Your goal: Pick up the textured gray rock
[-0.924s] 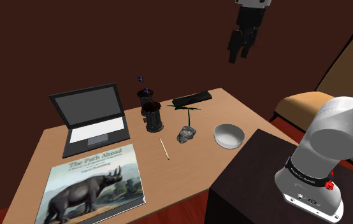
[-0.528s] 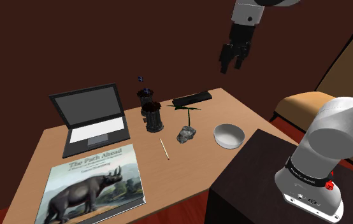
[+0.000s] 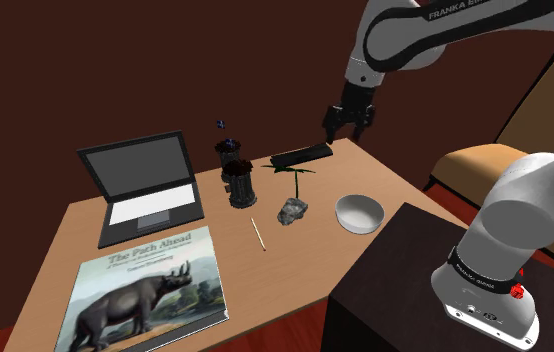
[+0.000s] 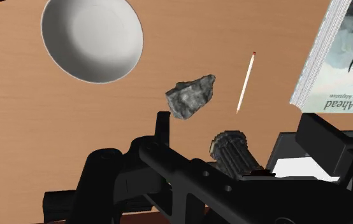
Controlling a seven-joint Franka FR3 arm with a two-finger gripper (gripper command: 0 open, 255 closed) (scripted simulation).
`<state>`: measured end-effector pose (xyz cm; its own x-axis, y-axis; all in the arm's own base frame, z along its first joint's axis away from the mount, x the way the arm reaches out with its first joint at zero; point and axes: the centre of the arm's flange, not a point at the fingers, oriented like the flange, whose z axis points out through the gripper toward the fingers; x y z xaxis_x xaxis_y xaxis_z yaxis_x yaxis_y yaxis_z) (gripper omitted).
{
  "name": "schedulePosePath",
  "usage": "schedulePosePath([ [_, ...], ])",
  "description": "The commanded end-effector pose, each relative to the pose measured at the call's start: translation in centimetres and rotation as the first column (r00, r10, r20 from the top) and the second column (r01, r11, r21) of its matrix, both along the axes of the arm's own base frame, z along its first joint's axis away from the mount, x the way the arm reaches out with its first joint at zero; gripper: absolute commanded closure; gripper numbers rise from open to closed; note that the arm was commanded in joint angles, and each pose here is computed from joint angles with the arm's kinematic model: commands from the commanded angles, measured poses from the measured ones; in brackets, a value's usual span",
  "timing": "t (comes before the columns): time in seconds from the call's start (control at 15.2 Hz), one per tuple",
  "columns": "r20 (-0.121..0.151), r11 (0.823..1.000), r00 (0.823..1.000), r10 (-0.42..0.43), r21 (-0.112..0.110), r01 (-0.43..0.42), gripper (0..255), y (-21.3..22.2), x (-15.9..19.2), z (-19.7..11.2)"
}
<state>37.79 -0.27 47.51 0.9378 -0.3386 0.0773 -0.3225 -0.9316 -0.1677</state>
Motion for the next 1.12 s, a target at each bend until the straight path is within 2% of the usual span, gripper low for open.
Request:
schedulePosePath([
  [0.0,0.005,0.998,0.998,-0.062,0.020,0.062,0,-0.2,0.9,-2.5],
  [0.26,0.006,0.982,0.984,-0.178,0.060,0.177,0,-0.5,2.7,-7.4],
  [0.53,0.002,0.952,0.956,-0.292,0.099,0.290,0,-0.9,4.5,-12.3],
  [0.79,-0.007,0.907,0.916,-0.401,0.137,0.398,0,-1.4,6.3,-17.2],
  [1.06,-0.020,0.848,0.863,-0.505,0.174,0.500,0,-1.8,8.1,-22.2],
])
